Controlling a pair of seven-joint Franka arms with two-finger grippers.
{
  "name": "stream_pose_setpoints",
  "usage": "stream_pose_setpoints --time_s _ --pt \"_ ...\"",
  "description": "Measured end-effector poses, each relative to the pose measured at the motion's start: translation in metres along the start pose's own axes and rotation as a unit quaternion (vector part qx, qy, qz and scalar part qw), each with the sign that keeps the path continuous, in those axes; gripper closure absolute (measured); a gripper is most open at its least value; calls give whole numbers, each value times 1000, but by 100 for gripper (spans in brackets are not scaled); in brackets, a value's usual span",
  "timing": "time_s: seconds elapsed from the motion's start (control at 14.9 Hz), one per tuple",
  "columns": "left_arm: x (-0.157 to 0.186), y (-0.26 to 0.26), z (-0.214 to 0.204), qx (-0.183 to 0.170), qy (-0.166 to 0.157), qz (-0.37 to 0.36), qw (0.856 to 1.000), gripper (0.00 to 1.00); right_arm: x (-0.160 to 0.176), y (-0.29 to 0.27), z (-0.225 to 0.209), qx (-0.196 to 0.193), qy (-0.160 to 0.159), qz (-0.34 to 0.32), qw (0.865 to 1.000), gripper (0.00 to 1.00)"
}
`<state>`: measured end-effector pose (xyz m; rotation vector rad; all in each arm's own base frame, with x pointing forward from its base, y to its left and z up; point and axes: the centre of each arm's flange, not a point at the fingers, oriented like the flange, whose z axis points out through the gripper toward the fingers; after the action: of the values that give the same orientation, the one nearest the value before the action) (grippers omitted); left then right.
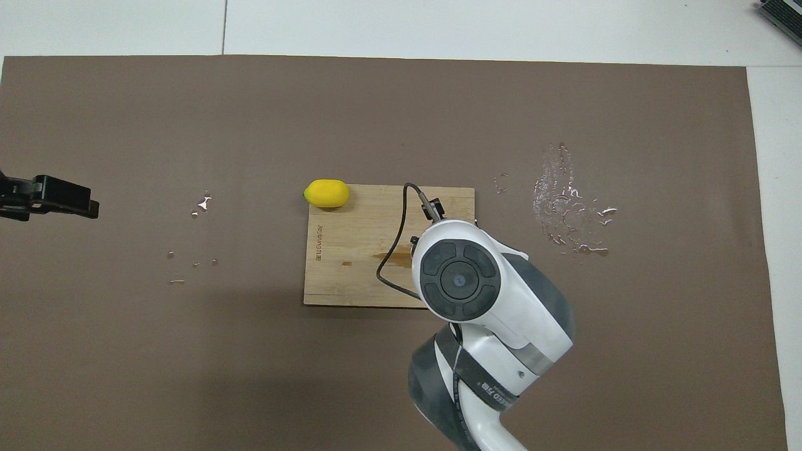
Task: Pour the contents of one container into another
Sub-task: 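Tilt the glass with the right gripper to pour into the metal cup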
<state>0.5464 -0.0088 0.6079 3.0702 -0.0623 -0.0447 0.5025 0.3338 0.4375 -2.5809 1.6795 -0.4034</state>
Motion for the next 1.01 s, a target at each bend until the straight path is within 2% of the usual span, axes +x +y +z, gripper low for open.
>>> stream_pose_setpoints --time_s 0.27,0.67,0.81,1.01 --pt "1 -5 0 36 2 3 999 0 -10 3 1 7 30 -32 999 49" --pt "1 -6 -1 43 4 2 999 0 -13 5 2 0 35 -37 999 49" --pt "1 -7 -1 43 4 2 999 0 -8 5 4 -6 25 -25 999 49" --pt "1 -7 -1 43 4 1 999 0 2 4 7 -21 -7 10 1000 49"
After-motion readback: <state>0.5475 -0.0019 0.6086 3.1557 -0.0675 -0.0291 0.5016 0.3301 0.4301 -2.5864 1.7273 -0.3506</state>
